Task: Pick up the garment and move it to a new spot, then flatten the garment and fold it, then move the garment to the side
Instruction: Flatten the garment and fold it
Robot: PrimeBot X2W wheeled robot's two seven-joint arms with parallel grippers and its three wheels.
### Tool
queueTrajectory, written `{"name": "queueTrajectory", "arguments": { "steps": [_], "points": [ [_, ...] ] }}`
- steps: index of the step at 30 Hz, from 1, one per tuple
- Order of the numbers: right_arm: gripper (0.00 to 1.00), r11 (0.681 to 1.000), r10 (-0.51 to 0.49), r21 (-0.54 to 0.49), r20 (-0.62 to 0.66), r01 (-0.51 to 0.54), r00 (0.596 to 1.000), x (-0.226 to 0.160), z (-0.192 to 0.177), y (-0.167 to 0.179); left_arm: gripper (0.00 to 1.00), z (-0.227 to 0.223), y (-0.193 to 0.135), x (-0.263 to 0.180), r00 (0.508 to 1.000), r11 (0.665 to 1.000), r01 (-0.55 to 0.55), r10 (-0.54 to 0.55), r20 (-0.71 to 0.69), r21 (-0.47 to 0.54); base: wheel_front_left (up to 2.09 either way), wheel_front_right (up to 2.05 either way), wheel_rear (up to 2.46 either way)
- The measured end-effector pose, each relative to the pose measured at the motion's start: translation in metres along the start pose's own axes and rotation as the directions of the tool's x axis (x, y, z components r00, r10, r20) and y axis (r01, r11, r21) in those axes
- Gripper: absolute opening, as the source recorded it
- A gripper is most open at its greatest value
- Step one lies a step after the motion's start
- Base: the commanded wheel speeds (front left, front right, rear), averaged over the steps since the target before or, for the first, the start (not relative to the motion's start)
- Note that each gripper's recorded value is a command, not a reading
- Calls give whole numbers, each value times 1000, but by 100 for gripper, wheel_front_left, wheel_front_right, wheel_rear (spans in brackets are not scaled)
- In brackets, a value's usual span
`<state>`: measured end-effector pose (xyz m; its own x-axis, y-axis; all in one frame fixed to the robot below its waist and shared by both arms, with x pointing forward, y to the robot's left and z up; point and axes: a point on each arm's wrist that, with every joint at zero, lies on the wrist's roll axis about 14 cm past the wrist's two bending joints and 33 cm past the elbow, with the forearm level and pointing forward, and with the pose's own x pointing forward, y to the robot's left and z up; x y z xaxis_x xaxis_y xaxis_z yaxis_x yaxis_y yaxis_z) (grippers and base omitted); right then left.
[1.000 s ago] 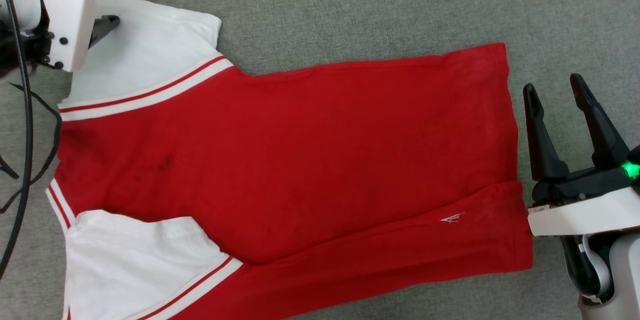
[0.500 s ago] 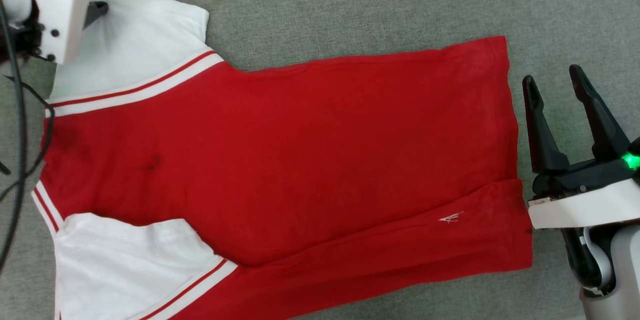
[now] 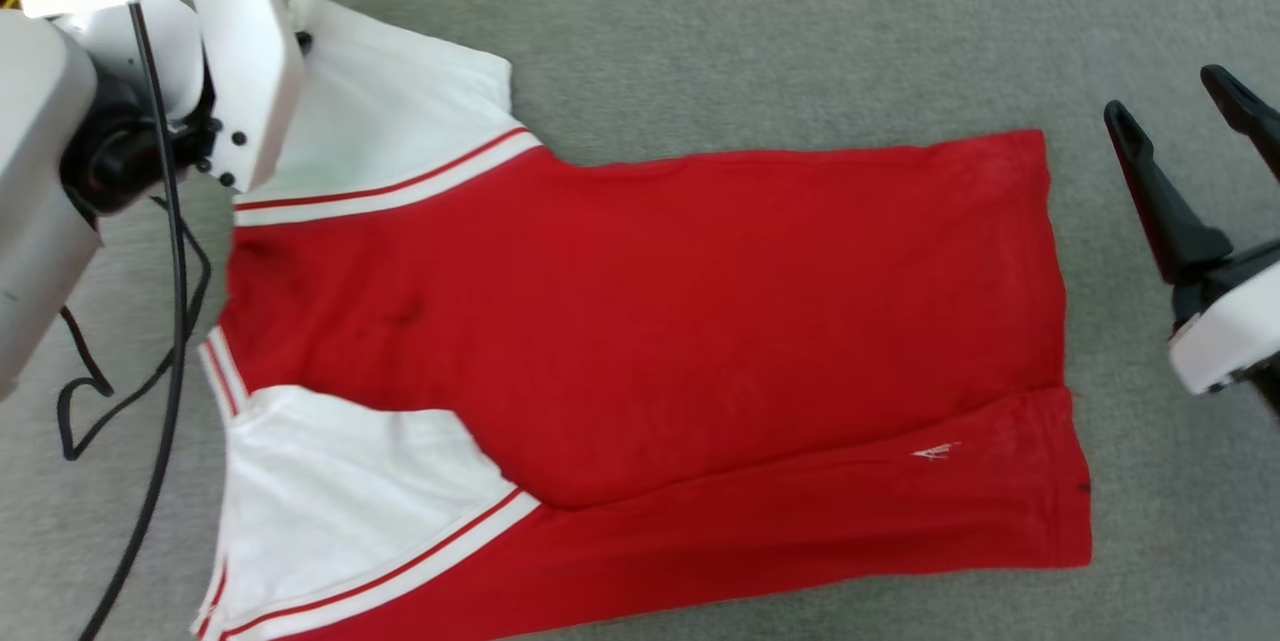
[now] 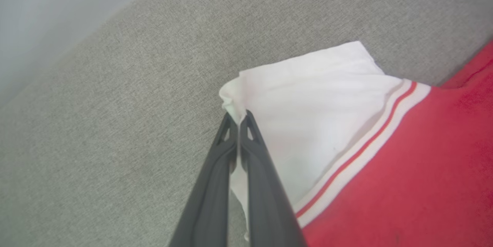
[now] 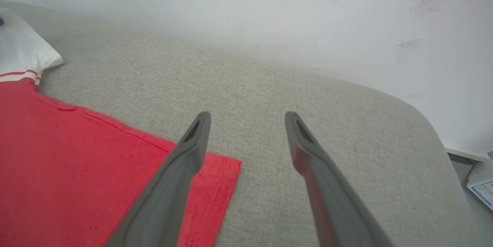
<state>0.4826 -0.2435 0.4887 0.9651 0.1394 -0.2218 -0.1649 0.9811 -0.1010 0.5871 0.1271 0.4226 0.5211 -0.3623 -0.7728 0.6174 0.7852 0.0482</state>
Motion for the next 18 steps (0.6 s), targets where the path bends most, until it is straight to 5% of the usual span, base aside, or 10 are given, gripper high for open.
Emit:
{"name": "queueTrajectory", "arguments": {
  "steps": [7, 13, 18],
  "points": [
    [100, 989, 102, -81, -260, -127, 960, 13, 1, 5, 0, 10, -11, -30, 996, 999, 0, -3, 90, 33, 0, 0, 0],
    [100, 972, 148, -74, -552, -225, 821, 13, -37, 17, 0, 12, -16, -42, 992, 999, 0, -7, 126, 52, 0, 0, 0],
    [100, 966, 144, -68, -660, -250, 737, 20, -59, 19, 0, 12, -20, -40, 990, 997, 11, -20, 137, 70, 0, 0, 0]
  ]
}}
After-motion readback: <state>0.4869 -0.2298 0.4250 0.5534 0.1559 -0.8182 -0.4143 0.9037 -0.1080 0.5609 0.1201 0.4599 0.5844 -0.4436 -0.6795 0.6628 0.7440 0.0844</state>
